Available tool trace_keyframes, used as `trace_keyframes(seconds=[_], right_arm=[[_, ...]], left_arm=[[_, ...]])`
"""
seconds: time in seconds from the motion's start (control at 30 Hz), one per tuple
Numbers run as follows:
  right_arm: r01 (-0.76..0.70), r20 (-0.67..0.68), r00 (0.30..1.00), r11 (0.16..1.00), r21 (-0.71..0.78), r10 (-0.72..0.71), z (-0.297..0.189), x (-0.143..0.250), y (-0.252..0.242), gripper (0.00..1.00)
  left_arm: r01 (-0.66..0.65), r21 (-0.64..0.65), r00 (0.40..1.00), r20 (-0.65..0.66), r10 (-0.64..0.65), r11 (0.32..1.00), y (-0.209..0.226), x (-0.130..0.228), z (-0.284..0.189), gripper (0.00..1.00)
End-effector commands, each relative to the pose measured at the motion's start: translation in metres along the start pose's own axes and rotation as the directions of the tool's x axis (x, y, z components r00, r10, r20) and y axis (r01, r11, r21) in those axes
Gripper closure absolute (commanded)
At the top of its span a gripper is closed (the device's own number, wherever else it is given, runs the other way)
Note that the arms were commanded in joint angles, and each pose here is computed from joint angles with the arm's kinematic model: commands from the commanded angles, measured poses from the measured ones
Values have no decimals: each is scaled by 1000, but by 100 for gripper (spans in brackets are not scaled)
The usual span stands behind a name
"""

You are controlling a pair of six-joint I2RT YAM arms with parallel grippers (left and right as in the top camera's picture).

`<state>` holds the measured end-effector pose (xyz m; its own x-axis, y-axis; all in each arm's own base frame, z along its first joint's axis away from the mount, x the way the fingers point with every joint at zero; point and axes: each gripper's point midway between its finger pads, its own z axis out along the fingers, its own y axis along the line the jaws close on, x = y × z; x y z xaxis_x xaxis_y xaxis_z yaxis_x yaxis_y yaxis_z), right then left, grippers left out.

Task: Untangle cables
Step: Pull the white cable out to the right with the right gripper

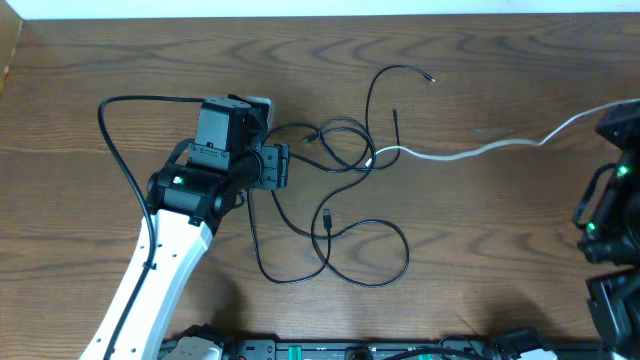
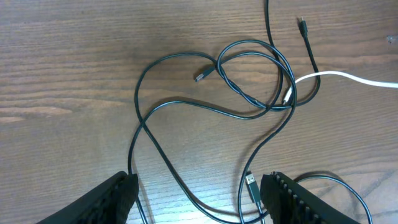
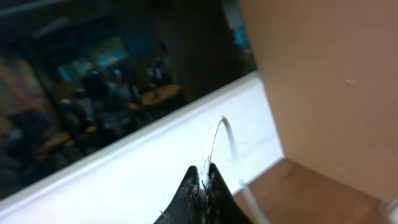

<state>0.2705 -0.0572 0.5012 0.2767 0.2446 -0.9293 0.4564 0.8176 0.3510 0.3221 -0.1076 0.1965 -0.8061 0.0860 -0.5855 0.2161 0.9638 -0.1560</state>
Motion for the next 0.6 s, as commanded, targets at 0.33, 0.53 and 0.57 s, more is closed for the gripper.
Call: trace_keyframes(seconds=[0.33,0.53,0.57], right_arm=[[-182,327,945,785,592,-27,1,-60,-127,99],[-129,289,956,812,569,-50,9,-57,-126,99],[-84,248,967,843,531,-60,16,-50,-119,99]], left_arm=[[-29,-9,1000,-4,29,1000,2,1,-2,31],[-29,-9,1000,-3,29,1000,2,1,-2,31],[-29,-9,1000,-3,29,1000,2,1,-2,31]])
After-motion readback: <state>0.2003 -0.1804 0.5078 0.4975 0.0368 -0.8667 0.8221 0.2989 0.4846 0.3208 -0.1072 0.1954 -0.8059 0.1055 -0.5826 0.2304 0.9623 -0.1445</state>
